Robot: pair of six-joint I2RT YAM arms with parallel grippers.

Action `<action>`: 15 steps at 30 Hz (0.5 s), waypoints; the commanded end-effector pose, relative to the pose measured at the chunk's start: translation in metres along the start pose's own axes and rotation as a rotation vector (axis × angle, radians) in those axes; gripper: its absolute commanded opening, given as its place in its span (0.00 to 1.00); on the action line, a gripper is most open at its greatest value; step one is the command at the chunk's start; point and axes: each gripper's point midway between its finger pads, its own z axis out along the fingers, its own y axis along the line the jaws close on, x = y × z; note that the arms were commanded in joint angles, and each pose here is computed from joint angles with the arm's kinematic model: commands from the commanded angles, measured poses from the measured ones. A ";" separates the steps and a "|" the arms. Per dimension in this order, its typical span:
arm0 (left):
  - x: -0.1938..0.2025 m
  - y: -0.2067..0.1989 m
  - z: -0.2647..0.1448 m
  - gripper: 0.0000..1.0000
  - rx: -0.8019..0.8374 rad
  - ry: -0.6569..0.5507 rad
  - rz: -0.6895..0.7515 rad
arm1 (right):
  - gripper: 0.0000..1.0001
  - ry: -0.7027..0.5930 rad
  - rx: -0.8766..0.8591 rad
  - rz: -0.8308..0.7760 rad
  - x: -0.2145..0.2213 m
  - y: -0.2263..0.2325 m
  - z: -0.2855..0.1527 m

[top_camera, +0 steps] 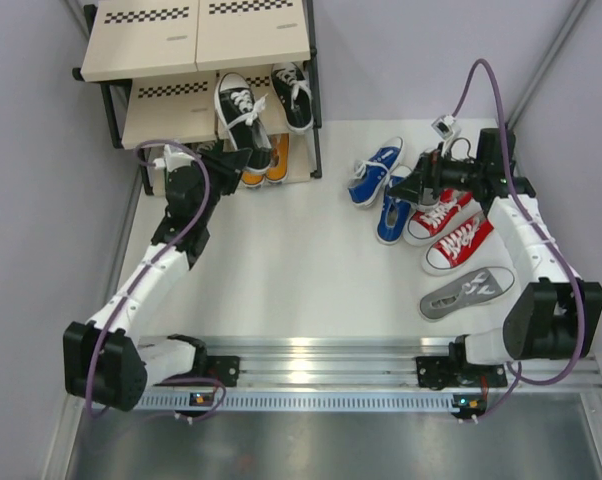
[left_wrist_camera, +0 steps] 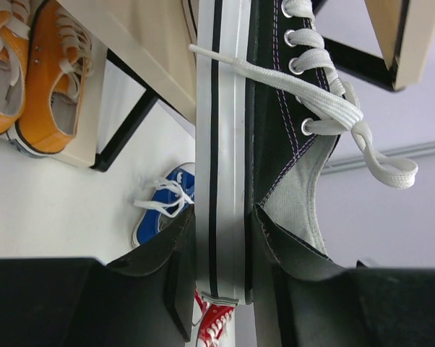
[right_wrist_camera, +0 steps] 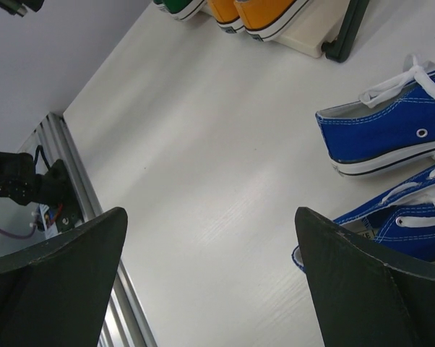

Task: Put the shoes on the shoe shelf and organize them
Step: Place the shoe at the shoe shelf.

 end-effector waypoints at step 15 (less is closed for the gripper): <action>-0.044 -0.039 0.120 0.00 0.103 0.049 -0.055 | 0.99 -0.037 0.002 -0.103 -0.013 0.016 -0.010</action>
